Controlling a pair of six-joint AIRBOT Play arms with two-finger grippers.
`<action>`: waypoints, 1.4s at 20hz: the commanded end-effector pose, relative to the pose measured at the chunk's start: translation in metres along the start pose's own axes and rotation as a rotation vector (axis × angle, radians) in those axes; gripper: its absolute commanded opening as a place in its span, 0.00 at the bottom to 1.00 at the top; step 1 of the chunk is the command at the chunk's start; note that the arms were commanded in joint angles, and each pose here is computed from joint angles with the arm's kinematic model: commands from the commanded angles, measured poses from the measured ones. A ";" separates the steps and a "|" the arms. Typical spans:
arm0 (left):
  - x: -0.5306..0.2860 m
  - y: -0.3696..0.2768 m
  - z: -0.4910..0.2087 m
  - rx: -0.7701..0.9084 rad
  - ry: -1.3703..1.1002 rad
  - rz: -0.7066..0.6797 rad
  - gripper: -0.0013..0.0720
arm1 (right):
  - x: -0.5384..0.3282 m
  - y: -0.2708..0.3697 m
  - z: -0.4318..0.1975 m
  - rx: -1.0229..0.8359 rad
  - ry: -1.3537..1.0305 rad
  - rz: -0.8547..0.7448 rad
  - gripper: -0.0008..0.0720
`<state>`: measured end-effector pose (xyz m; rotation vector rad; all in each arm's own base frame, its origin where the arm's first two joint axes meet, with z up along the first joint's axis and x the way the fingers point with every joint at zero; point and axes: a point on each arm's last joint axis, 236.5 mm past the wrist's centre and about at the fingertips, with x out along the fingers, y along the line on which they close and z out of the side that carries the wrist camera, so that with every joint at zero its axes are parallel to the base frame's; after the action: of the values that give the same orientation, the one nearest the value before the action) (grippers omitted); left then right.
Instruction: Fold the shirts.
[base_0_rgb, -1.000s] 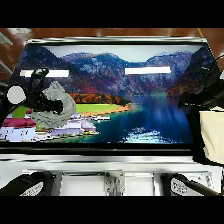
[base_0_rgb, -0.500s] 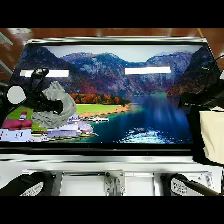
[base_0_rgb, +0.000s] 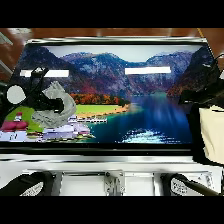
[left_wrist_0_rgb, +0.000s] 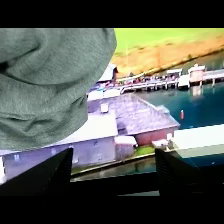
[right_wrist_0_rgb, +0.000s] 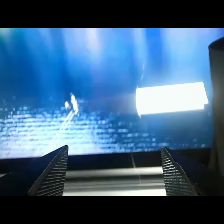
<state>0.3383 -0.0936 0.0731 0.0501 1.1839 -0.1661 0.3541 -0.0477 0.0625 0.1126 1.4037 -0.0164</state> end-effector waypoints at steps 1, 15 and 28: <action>0.001 -0.009 0.010 -0.017 -0.042 -0.040 0.80 | 0.000 0.000 0.003 0.000 -0.013 0.000 0.97; 0.165 0.146 0.013 -0.540 0.181 0.069 1.00 | 0.000 0.010 0.014 0.003 -0.060 0.040 0.97; -0.002 0.040 0.117 -0.141 -0.235 -0.040 0.07 | -0.003 0.012 0.001 -0.012 -0.008 0.049 0.96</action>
<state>0.4666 -0.0218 0.0403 -0.2203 1.1038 0.0248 0.3617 -0.0399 0.0649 0.1312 1.3710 0.0162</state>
